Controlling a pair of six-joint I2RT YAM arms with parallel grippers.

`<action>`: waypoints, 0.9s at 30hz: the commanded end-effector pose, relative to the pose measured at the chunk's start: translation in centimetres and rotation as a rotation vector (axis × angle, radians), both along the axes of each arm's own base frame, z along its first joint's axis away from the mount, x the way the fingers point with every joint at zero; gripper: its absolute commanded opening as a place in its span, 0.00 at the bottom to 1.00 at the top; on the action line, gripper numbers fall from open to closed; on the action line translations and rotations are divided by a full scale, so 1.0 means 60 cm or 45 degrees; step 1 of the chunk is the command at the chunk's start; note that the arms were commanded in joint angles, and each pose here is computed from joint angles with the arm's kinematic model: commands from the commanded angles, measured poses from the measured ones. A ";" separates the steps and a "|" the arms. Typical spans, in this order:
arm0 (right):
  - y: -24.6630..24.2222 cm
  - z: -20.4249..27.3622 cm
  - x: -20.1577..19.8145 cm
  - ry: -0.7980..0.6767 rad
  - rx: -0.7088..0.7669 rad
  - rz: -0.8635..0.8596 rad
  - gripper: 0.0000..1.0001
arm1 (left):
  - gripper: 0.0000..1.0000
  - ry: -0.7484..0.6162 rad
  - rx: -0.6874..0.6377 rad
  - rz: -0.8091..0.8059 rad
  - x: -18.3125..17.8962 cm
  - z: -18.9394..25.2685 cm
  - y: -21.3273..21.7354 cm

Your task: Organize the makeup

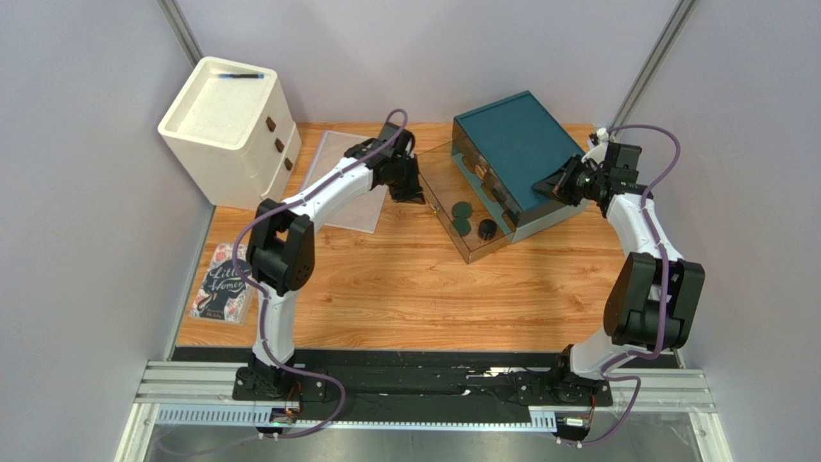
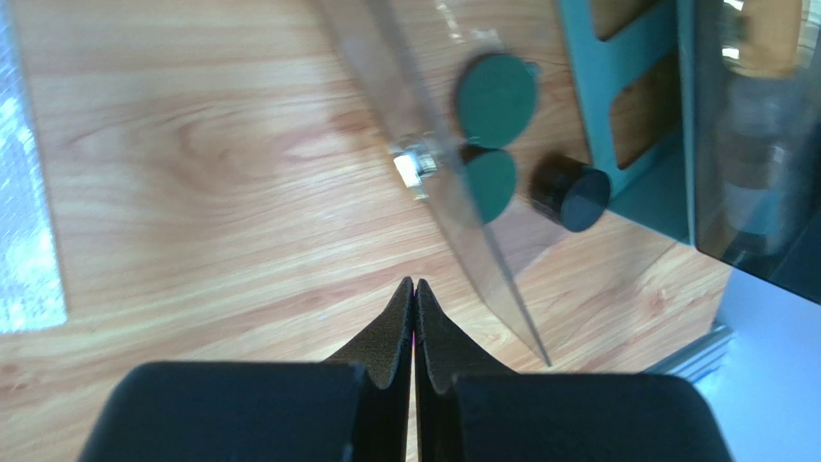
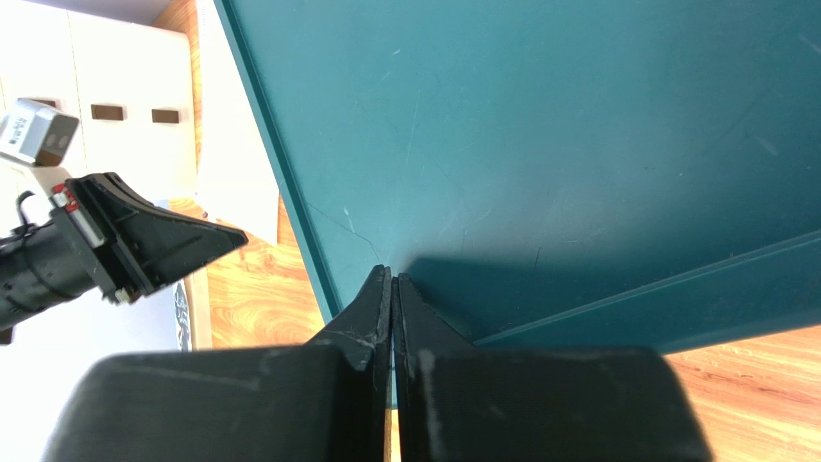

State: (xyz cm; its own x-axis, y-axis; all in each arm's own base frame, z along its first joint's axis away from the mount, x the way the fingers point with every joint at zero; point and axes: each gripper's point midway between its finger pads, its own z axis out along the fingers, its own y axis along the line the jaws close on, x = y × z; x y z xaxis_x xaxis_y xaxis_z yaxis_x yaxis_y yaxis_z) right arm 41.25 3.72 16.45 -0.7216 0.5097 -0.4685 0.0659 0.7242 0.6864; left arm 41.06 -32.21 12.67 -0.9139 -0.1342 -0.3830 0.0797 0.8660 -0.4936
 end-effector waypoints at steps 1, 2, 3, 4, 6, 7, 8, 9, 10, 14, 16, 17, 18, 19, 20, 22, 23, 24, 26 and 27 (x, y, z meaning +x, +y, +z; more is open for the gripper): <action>-0.023 -0.182 -0.121 0.566 -0.165 -0.053 0.00 | 0.00 0.076 -0.169 0.096 -0.007 -0.007 0.008; -0.022 -0.182 -0.121 0.566 -0.162 -0.051 0.00 | 0.00 0.124 -0.181 0.094 -0.013 -0.026 0.005; -0.022 -0.183 -0.121 0.567 -0.161 -0.051 0.00 | 0.00 0.154 -0.188 0.083 -0.016 -0.036 0.000; -0.023 -0.185 -0.121 0.571 -0.162 -0.053 0.00 | 0.00 0.184 -0.194 0.076 -0.019 -0.045 -0.004; -0.022 -0.184 -0.120 0.569 -0.159 -0.049 0.00 | 0.00 0.237 -0.239 0.053 -0.018 -0.059 -0.025; -0.022 -0.184 -0.120 0.570 -0.158 -0.051 0.00 | 0.00 0.255 -0.247 0.054 -0.014 -0.067 -0.032; -0.022 -0.183 -0.120 0.570 -0.160 -0.052 0.00 | 0.00 0.262 -0.261 0.058 -0.011 -0.069 -0.039; -0.022 -0.183 -0.120 0.568 -0.159 -0.051 0.00 | 0.00 0.270 -0.274 0.047 -0.012 -0.069 -0.048; -0.021 -0.182 -0.119 0.565 -0.161 -0.048 0.00 | 0.00 0.272 -0.277 0.043 -0.010 -0.071 -0.055; -0.023 -0.182 -0.120 0.566 -0.163 -0.052 0.00 | 0.00 0.298 -0.349 0.021 0.007 -0.070 -0.107; -0.023 -0.182 -0.120 0.567 -0.164 -0.050 0.00 | 0.00 0.306 -0.376 0.001 0.005 -0.071 -0.135; -0.024 -0.181 -0.120 0.565 -0.169 -0.051 0.00 | 0.00 0.311 -0.411 0.003 0.014 -0.070 -0.154; -0.024 -0.181 -0.119 0.563 -0.169 -0.051 0.00 | 0.00 0.318 -0.432 -0.002 0.015 -0.069 -0.167; -0.024 -0.181 -0.121 0.565 -0.170 -0.052 0.00 | 0.00 0.321 -0.451 0.001 0.016 -0.068 -0.179; -0.025 -0.180 -0.120 0.561 -0.174 -0.052 0.00 | 0.00 0.331 -0.515 0.009 0.021 -0.063 -0.207; -0.024 -0.181 -0.121 0.564 -0.174 -0.050 0.00 | 0.00 0.363 -0.582 0.030 0.024 -0.074 -0.234; -0.024 -0.182 -0.123 0.569 -0.175 -0.051 0.00 | 0.00 0.368 -0.673 0.046 0.028 -0.054 -0.259; -0.024 -0.181 -0.122 0.565 -0.173 -0.052 0.00 | 0.00 0.378 -0.709 0.057 0.030 -0.053 -0.271; -0.024 -0.181 -0.122 0.564 -0.174 -0.050 0.00 | 0.00 0.399 -0.787 0.074 0.036 -0.046 -0.300; -0.025 -0.181 -0.122 0.565 -0.176 -0.051 0.00 | 0.00 0.401 -0.809 0.072 0.038 -0.042 -0.309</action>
